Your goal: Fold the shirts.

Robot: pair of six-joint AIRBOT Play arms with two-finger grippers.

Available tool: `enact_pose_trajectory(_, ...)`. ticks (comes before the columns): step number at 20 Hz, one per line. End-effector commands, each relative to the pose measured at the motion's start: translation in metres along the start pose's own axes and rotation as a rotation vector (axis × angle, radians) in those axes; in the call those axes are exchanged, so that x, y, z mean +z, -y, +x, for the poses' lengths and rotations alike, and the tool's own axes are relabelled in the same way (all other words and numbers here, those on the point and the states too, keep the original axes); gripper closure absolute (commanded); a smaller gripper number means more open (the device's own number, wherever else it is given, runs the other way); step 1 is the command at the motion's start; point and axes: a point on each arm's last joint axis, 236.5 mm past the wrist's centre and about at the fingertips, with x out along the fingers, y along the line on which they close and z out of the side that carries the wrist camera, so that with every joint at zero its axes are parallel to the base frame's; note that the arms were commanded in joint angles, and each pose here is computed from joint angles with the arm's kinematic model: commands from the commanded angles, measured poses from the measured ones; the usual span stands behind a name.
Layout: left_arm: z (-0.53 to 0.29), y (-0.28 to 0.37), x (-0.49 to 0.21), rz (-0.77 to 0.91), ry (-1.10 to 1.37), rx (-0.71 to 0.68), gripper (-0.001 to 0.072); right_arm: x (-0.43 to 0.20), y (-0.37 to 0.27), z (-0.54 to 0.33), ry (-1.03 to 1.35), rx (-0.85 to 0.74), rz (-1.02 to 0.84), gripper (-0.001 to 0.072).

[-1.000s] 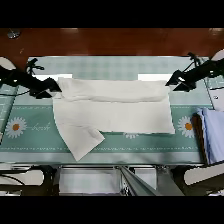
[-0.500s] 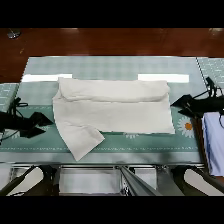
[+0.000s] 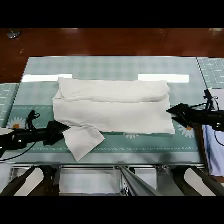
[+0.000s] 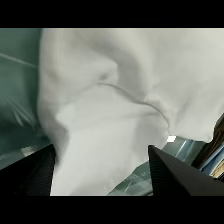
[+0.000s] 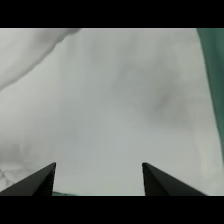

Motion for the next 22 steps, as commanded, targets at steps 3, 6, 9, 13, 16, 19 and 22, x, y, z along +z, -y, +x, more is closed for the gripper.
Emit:
enact_pose_trajectory(3, 0.022, -0.002, -0.013, 0.089, -0.023, 0.028, 0.0613, -0.001, 0.072, -0.046, -0.03, -0.245, 0.113, 0.0088)
enact_pose_trajectory(6, 0.02, 0.004, -0.009, 0.12, -0.01, 0.011, 0.0677, -0.051, 0.109, -0.046, -0.191, -0.398, 0.187, 0.0088)
enact_pose_trajectory(9, 0.018, 0.007, -0.007, 0.126, -0.01, 0.006, 0.0677, -0.074, 0.101, -0.023, -0.275, -0.386, 0.15, 0.0088)
enact_pose_trajectory(13, 0.018, 0.009, -0.01, 0.126, -0.023, -0.001, 0.0677, -0.063, 0.078, 0.011, -0.263, -0.307, 0.101, 0.0088)
enact_pose_trajectory(16, 0.018, 0.009, -0.01, 0.126, -0.023, -0.001, 0.0677, -0.05, 0.063, 0.033, -0.23, -0.196, 0.168, 0.0088)
enact_pose_trajectory(19, 0.017, 0.01, -0.008, 0.128, -0.019, -0.002, 0.0677, -0.045, 0.054, 0.044, -0.227, -0.132, 0.193, 0.0196)
enact_pose_trajectory(22, -0.001, 0.03, 0.016, 0.141, 0.024, -0.036, 0.0677, -0.033, 0.04, 0.033, -0.252, -0.11, 0.052, 0.0692)
